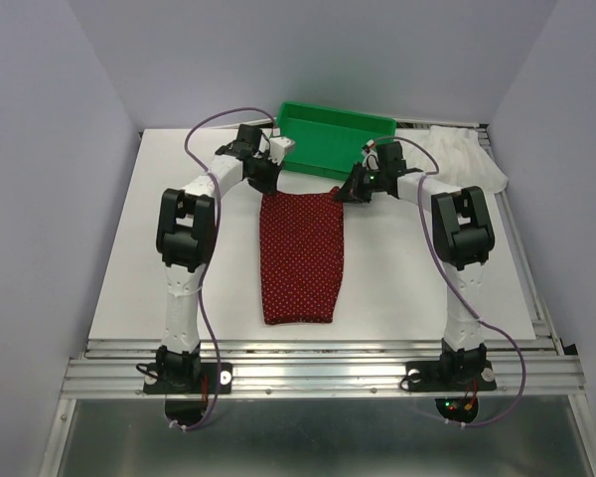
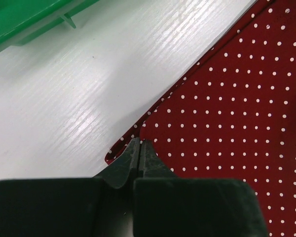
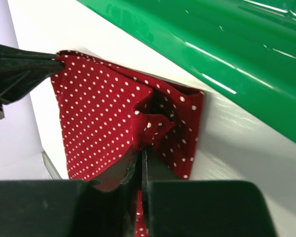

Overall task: Fold and stack the skirts
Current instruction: Fold the skirt

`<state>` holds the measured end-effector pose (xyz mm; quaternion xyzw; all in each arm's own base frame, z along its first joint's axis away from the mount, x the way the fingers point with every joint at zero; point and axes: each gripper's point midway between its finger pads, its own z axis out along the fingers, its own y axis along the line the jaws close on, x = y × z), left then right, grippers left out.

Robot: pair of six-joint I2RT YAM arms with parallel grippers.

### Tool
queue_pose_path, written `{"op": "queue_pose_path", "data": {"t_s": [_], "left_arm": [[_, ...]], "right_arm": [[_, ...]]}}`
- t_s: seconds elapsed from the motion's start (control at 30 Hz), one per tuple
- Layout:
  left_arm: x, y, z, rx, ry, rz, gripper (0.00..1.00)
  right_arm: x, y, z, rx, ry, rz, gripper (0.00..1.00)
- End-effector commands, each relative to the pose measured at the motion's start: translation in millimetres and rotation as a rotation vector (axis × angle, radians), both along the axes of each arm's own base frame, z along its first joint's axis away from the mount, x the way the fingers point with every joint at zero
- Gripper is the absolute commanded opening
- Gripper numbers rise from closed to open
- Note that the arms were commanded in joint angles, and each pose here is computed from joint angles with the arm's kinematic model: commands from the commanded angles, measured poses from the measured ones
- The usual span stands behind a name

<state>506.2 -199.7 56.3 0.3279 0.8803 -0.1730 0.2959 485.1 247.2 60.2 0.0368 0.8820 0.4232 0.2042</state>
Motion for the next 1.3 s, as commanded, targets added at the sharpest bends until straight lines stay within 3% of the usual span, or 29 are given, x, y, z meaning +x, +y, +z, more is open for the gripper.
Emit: {"op": "queue_pose_path", "data": {"t_s": [0.0,0.17,0.4,0.5,0.53,0.57,0.6,0.7,0.77,0.8,0.87,0.9,0.93,0.97,1.0,1.1,1.13,1.17,1.27], "left_arm": [[11,2,48,-0.047,-0.123,0.018,0.00],[13,16,53,-0.058,-0.151,0.058,0.00],[18,28,48,-0.096,-0.171,0.114,0.00],[22,30,38,-0.076,-0.150,0.123,0.00],[22,30,34,-0.069,-0.138,0.124,0.00],[21,31,30,-0.061,-0.121,0.127,0.06],[23,32,27,-0.056,-0.117,0.132,0.21],[25,32,35,-0.064,-0.141,0.140,0.40],[29,31,57,-0.083,-0.189,0.144,0.44],[29,31,66,-0.090,-0.207,0.145,0.47],[29,32,88,-0.099,-0.252,0.150,0.50],[27,36,112,-0.098,-0.299,0.155,0.57],[25,39,123,-0.087,-0.332,0.155,0.67],[24,42,139,-0.079,-0.382,0.156,0.91],[15,51,162,-0.064,-0.437,0.177,0.99],[-7,63,214,-0.062,-0.568,0.184,0.99],[-18,66,208,-0.062,-0.557,0.180,0.99],[-29,69,230,-0.085,-0.607,0.188,0.99],[-62,68,217,-0.082,-0.556,0.136,0.99]], "right_arm": [[13,13,37,0.033,-0.125,0.040,0.01],[16,17,50,0.069,-0.180,0.062,0.01],[21,10,13,-0.012,-0.181,0.063,0.01],[21,6,-2,-0.045,-0.169,0.054,0.05],[22,5,-5,-0.052,-0.168,0.050,0.12],[24,2,-8,-0.071,-0.169,0.039,0.15],[25,1,-9,-0.079,-0.172,0.034,0.22],[32,-1,1,-0.091,-0.199,0.013,0.40],[36,1,15,-0.076,-0.220,0.006,0.48],[38,2,29,-0.067,-0.243,0.004,0.59],[37,4,48,-0.049,-0.264,0.008,0.61],[37,4,59,-0.044,-0.275,0.005,0.62],[35,3,79,-0.039,-0.309,0.007,0.70],[30,3,87,-0.039,-0.315,0.017,0.76],[23,2,91,-0.037,-0.320,0.029,0.85],[5,-1,135,-0.024,-0.437,0.059,0.99],[-3,-3,135,-0.027,-0.441,0.066,1.00],[-12,-1,150,-0.027,-0.464,0.069,1.00],[-56,25,151,0.036,-0.393,0.209,1.00]]}}
